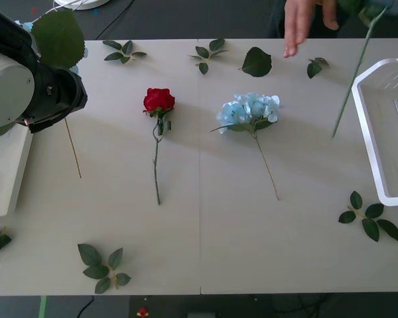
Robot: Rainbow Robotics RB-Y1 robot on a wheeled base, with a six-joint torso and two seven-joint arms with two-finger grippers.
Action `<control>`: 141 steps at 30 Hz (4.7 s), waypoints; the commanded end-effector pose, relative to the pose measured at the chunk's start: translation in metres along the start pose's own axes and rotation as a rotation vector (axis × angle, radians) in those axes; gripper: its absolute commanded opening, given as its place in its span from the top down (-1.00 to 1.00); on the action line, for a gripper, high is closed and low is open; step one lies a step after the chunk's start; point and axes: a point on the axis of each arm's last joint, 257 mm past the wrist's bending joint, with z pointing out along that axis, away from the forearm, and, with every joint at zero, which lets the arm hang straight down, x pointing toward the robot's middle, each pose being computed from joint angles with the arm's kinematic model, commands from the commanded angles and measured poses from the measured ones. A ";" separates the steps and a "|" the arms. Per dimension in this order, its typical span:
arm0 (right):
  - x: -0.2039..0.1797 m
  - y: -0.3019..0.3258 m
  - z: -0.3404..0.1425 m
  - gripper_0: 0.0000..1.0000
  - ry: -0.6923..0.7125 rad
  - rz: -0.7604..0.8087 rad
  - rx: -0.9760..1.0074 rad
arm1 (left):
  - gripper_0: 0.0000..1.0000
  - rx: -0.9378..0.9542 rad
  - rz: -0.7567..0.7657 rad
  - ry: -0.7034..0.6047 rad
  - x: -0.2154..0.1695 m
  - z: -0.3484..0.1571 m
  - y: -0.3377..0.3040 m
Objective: Place the red flowers into the right box and the blue flowers into the left box. If a person shows an open palm, hand one flower to the person first, then continue sorting.
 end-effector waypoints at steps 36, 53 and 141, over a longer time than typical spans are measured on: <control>-0.113 -0.016 0.047 -1.00 -0.329 -0.221 0.198 | 1.00 0.000 0.041 -0.051 -0.019 -0.015 0.000; -0.099 -0.010 0.040 -1.00 -0.314 -0.207 0.170 | 1.00 0.000 0.041 -0.051 -0.019 -0.015 0.000; 0.322 0.075 0.139 -1.00 0.551 -0.074 0.149 | 1.00 -0.243 0.447 -0.276 -0.104 0.094 0.376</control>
